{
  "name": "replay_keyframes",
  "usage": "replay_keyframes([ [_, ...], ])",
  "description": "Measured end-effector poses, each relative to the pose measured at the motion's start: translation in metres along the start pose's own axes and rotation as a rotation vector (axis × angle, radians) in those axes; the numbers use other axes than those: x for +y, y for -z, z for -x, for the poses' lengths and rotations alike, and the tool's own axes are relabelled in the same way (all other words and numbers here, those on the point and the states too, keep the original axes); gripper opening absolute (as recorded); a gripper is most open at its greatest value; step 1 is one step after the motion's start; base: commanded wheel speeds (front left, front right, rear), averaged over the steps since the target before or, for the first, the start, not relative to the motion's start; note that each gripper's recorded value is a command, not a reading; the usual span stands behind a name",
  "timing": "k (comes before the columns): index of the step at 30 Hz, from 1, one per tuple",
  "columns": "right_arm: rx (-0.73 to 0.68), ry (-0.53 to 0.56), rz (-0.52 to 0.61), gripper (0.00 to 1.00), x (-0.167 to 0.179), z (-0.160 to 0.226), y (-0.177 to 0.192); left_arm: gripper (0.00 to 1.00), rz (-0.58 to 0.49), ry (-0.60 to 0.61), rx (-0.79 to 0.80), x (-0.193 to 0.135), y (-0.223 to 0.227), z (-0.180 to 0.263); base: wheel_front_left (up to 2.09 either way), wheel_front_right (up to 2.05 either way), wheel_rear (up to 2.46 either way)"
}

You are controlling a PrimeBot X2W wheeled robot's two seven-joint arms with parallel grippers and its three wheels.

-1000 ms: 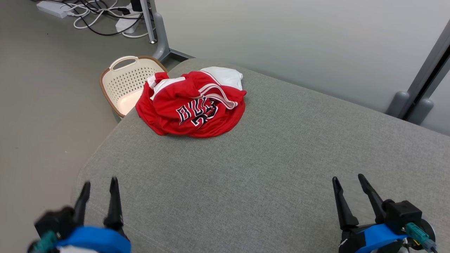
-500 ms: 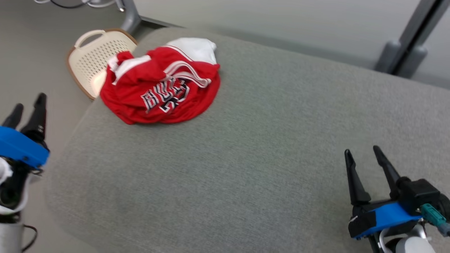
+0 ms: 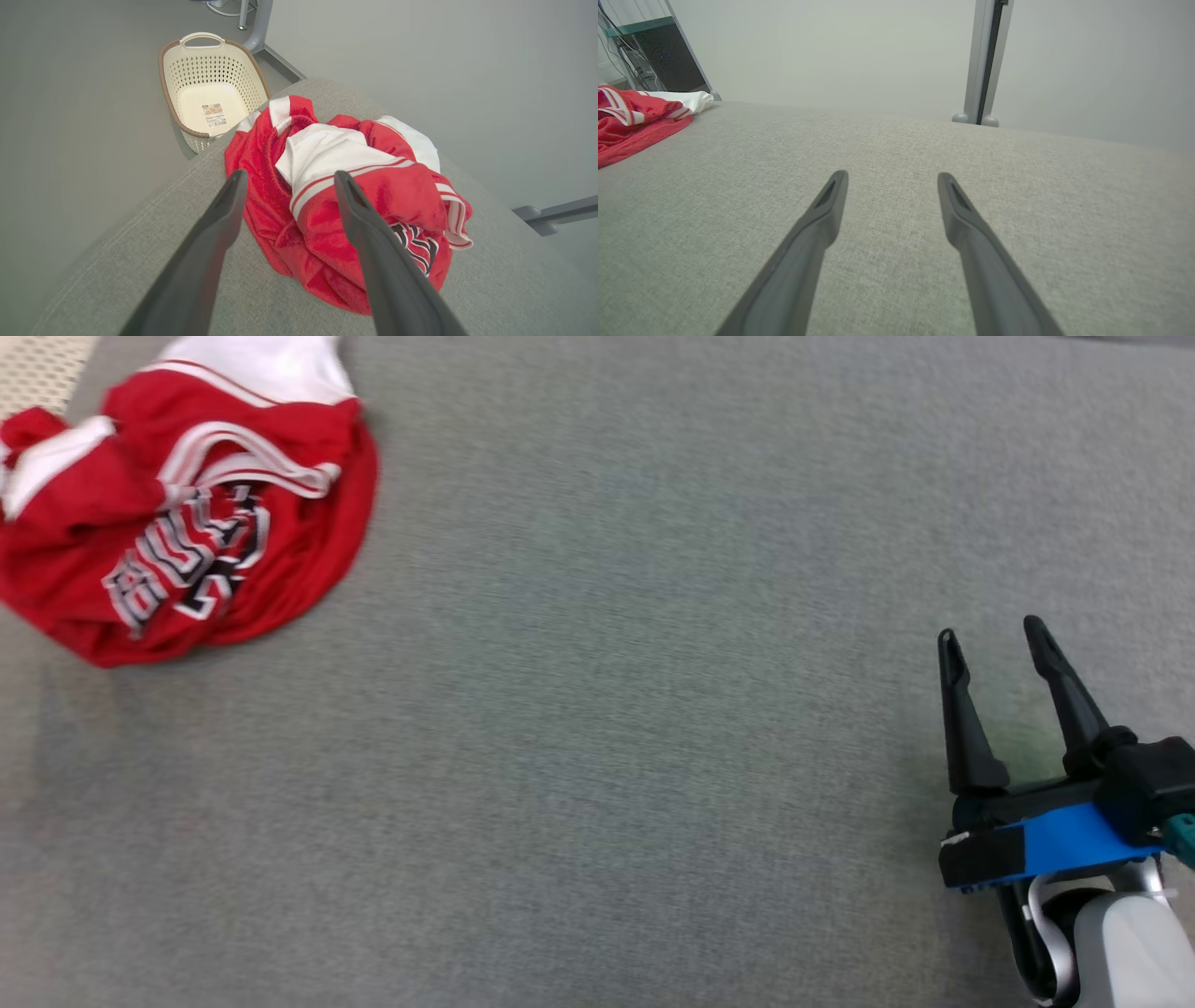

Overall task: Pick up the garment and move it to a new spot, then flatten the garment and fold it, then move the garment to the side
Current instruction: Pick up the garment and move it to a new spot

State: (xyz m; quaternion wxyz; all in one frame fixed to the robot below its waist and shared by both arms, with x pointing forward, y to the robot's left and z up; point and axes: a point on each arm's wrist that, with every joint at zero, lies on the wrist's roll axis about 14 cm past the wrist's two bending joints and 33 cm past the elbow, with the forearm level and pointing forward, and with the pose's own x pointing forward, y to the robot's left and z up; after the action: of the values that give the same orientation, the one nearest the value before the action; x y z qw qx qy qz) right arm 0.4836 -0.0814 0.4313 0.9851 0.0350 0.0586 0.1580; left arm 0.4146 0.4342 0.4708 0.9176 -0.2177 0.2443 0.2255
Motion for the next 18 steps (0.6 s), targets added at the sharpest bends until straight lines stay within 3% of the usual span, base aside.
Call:
replay_keyframes([
  [7, 0.041, 0.098, -0.01, 1.0, -0.038, 0.009, 0.022, 1.0, -0.003, 0.015, 0.17, -0.022, 0.047, -0.053, 0.0, 0.0, 0.0],
  [12, 0.062, 0.151, -0.014, 1.0, -0.057, 0.018, 0.033, 1.0, -0.016, -0.043, 0.267, -0.019, 0.079, -0.077, 0.0, 0.0, 0.0],
  [13, 0.065, 0.156, -0.015, 1.0, -0.058, 0.02, 0.034, 0.78, -0.016, -0.052, 0.291, -0.018, 0.086, -0.079, 0.0, 0.0, 0.0],
  [15, 0.061, 0.165, -0.019, 1.0, -0.061, 0.023, 0.032, 0.0, -0.027, -0.062, 0.306, -0.018, 0.088, -0.079, 0.0, 0.0, 0.0],
  [18, 0.044, 0.172, -0.027, 1.0, -0.062, 0.028, 0.025, 0.0, -0.026, -0.058, 0.303, -0.018, 0.084, -0.073, 0.0, 0.0, 0.0],
])
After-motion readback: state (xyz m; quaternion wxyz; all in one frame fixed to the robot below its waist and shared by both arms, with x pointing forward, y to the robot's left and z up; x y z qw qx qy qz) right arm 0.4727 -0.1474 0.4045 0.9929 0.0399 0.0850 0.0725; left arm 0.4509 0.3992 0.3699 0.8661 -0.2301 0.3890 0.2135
